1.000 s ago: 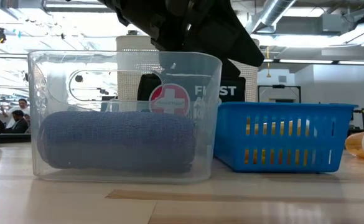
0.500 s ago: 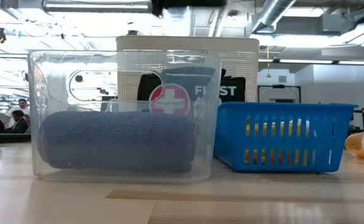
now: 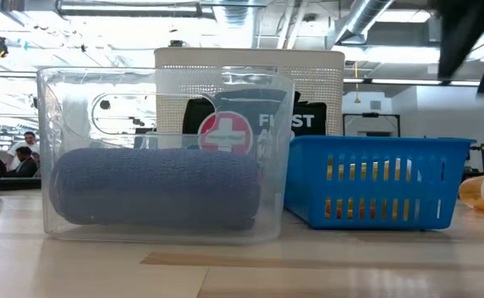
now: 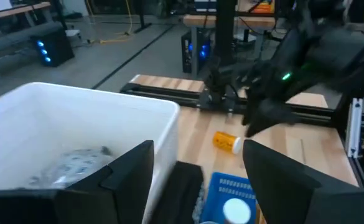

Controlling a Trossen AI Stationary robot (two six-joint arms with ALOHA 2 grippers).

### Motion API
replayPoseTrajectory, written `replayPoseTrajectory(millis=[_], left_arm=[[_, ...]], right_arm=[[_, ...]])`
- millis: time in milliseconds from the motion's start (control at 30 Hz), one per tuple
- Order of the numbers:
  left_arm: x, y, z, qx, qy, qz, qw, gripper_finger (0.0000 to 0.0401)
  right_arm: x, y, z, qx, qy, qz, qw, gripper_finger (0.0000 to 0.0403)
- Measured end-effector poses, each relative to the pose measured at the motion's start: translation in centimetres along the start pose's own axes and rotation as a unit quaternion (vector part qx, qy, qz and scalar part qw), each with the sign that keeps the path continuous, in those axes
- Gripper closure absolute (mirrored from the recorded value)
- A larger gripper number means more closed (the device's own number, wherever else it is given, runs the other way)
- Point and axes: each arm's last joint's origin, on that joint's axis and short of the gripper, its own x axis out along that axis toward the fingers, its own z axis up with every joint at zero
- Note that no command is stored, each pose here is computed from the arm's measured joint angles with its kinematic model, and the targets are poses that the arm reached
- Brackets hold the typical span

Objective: Pick & place medical supplies in basket/bin
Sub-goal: Put the orange pill bottle into the blue bin

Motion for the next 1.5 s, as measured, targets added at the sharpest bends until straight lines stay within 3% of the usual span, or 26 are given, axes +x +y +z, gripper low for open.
replayPoseTrajectory(millis=[167,433,800,1233,1500], left_arm=[[-1.9,2.0,1.1,-0.005,-0.008,0.005,1.000,0.0165],[-2.8,3.1,1.6,0.011,-0.015,0.008,1.000,0.0165],[-2.8,3.1,1.6,0.014,-0.014,0.008,1.000,0.0165],[-2.8,3.1,1.6,0.005,-0.015,0.006,1.000,0.0165],[-2.8,3.1,1.6,-0.005,-0.015,0.006,1.000,0.0165]], right_arm=[[3.0,-0.8,2.5,0.026,0.000,-0.096,0.995,0.0157],[6.9,-2.0,2.6,0.077,0.064,-0.126,0.987,0.0146],[8.6,-3.7,3.8,0.097,0.047,-0.187,0.977,0.0145],[12.5,-5.6,3.4,0.137,0.064,-0.150,0.977,0.0149],[12.6,-5.8,3.4,0.134,0.054,-0.149,0.978,0.0202]])
